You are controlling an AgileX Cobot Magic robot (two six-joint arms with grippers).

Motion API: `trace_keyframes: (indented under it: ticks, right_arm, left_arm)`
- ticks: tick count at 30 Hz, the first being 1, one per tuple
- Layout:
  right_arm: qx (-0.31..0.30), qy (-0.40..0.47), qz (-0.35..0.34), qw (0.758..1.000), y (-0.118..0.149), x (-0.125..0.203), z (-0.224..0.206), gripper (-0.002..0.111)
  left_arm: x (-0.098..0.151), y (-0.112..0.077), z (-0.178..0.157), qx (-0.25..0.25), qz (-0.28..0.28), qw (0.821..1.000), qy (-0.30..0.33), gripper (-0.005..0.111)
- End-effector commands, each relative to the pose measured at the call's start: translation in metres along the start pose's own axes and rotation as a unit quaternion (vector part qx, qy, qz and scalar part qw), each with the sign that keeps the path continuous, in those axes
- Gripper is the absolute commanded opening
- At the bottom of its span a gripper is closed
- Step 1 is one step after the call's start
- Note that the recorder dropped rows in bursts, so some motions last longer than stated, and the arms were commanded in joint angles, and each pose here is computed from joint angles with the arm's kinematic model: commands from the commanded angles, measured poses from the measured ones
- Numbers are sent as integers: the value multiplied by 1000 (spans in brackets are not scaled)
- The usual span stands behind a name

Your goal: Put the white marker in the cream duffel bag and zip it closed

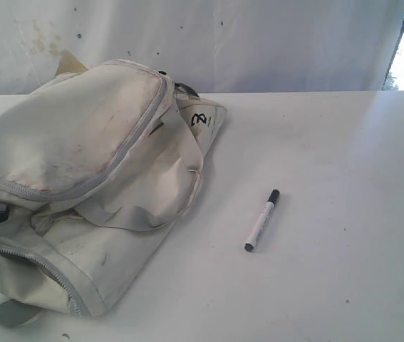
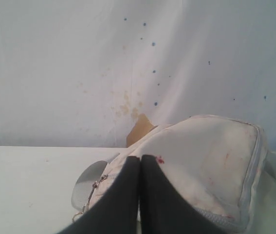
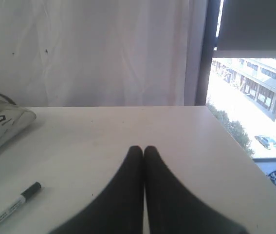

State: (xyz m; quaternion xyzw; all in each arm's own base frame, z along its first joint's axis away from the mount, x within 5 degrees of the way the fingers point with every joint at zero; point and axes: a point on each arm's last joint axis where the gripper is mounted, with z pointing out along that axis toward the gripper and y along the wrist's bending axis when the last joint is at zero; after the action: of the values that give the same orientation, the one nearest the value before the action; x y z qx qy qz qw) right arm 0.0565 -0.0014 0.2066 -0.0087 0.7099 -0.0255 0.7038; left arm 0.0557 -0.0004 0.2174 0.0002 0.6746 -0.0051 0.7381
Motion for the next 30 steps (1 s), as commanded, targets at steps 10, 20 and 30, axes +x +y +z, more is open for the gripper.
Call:
trace_keyframes:
  ticks: [10, 20, 30]
  right_arm:
    - [10, -66, -5, 998, -5, -78, -24, 0]
    - [5, 6, 4, 1000, -5, -95, -10, 0]
    - [-33, 175, 69, 982, 2, -96, 63, 1]
  left_arm:
    - [-90, -2, -25, 9, -49, 999, -19, 0]
    - [-116, 0, -43, -3, -88, 996, 4, 0]
    - [-100, 5, 1, -48, -115, 982, 142, 4]
